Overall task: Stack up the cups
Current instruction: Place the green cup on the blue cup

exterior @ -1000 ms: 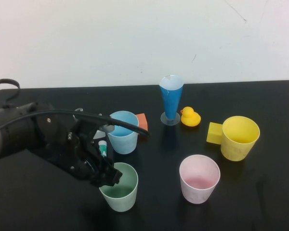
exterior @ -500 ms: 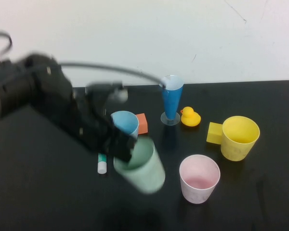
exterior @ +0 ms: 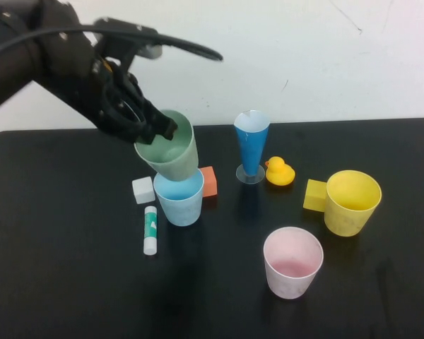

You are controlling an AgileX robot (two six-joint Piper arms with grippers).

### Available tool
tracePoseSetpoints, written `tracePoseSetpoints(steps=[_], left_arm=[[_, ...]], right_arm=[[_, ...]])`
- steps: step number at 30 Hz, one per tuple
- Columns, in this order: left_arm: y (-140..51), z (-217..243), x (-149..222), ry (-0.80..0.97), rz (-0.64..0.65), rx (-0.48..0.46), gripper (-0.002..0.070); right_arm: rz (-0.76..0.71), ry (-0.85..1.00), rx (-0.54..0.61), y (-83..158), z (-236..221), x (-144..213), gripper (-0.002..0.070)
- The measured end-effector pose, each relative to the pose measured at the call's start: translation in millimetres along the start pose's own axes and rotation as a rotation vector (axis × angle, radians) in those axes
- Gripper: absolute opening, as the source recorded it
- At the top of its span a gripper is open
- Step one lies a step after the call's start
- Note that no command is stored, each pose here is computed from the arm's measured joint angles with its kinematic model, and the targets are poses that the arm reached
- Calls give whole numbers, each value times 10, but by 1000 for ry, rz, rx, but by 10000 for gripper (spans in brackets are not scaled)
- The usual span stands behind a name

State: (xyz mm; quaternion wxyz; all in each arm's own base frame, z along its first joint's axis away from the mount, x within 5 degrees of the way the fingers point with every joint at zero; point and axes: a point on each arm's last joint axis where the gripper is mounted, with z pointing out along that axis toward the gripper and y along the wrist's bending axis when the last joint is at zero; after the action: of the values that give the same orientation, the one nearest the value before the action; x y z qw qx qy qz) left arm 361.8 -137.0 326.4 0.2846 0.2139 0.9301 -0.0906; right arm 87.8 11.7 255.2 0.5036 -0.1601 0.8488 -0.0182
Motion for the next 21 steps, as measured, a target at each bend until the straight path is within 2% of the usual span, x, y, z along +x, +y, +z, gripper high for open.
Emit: tracePoseSetpoints(steps=[11,13,18,21], left_arm=[[84,545,50,68,25,-22,15],[90,574,56,73,29,-25,51],[99,574,28,43,35,-35,205],[93,475,-21,-6,22,-42,218]], right_arm=[[8,-2,-4,4,0,-2,-2],[8,8,-10,9,0,7,-2],[-29,32,-38,34,-4,25,-3],[-71,32,-54,46,-16,10,-2]])
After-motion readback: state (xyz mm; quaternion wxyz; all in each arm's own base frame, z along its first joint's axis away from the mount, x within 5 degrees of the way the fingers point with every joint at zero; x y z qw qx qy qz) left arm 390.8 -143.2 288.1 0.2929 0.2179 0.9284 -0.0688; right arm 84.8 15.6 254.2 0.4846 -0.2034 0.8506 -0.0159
